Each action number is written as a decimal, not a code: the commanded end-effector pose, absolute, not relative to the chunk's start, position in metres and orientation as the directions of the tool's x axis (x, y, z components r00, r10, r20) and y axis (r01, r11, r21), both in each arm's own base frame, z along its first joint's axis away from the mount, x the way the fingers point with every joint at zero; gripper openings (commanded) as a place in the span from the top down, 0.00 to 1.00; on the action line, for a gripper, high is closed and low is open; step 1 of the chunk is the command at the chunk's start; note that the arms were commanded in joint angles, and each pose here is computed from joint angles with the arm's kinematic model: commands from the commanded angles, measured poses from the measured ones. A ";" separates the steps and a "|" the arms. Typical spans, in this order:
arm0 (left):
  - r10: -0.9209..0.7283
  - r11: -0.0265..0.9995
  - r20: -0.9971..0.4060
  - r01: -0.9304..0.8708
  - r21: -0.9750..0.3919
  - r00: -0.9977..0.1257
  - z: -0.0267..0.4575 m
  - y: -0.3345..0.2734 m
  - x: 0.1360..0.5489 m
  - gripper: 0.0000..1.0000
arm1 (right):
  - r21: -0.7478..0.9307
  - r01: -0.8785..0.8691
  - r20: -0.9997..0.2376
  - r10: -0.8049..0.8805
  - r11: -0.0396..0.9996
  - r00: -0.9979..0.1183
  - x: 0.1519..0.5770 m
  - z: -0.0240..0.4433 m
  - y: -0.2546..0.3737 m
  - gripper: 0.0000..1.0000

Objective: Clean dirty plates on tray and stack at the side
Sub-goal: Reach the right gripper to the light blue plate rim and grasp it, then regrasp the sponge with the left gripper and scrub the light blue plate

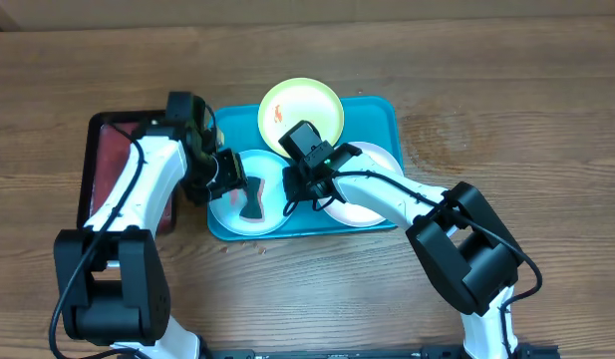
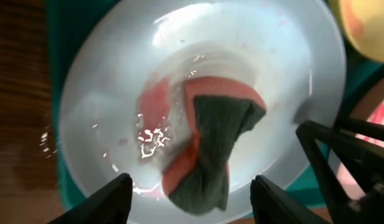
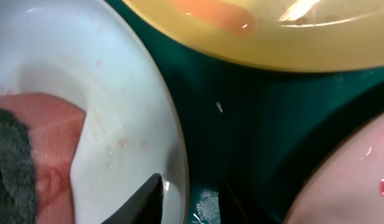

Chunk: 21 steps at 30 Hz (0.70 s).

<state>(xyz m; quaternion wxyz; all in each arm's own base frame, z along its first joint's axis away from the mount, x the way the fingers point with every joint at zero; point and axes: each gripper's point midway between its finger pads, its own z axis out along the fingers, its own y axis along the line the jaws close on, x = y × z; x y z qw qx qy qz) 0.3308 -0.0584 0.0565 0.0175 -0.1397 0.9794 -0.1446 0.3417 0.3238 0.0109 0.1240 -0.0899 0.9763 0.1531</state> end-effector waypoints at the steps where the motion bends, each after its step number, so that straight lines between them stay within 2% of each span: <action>1: -0.250 0.906 0.032 -0.246 -0.345 -0.968 0.040 -0.074 0.319 0.40 | 0.273 -0.203 -0.249 -0.135 0.940 -0.959 0.337 0.004 0.322 0.71; 4: -0.218 0.915 0.000 -0.204 -0.349 -0.976 0.030 -0.081 0.319 0.44 | 0.273 -0.203 -0.248 -0.135 0.940 -0.959 0.337 0.004 0.322 0.74; 9: -0.144 0.930 -0.056 -0.115 -0.350 -0.988 0.025 -0.092 0.325 0.44 | 0.273 -0.203 -0.248 -0.135 0.940 -0.959 0.336 0.004 0.322 0.73; 17: -0.139 0.966 -0.104 -0.112 -0.231 -0.985 0.020 -0.076 0.331 0.45 | 0.273 -0.203 -0.248 -0.135 0.940 -0.959 0.337 0.004 0.322 0.72; 21: -0.137 0.962 -0.087 -0.112 -0.248 -0.987 0.017 -0.079 0.329 0.57 | 0.273 -0.203 -0.249 -0.135 0.940 -0.959 0.337 0.004 0.322 0.72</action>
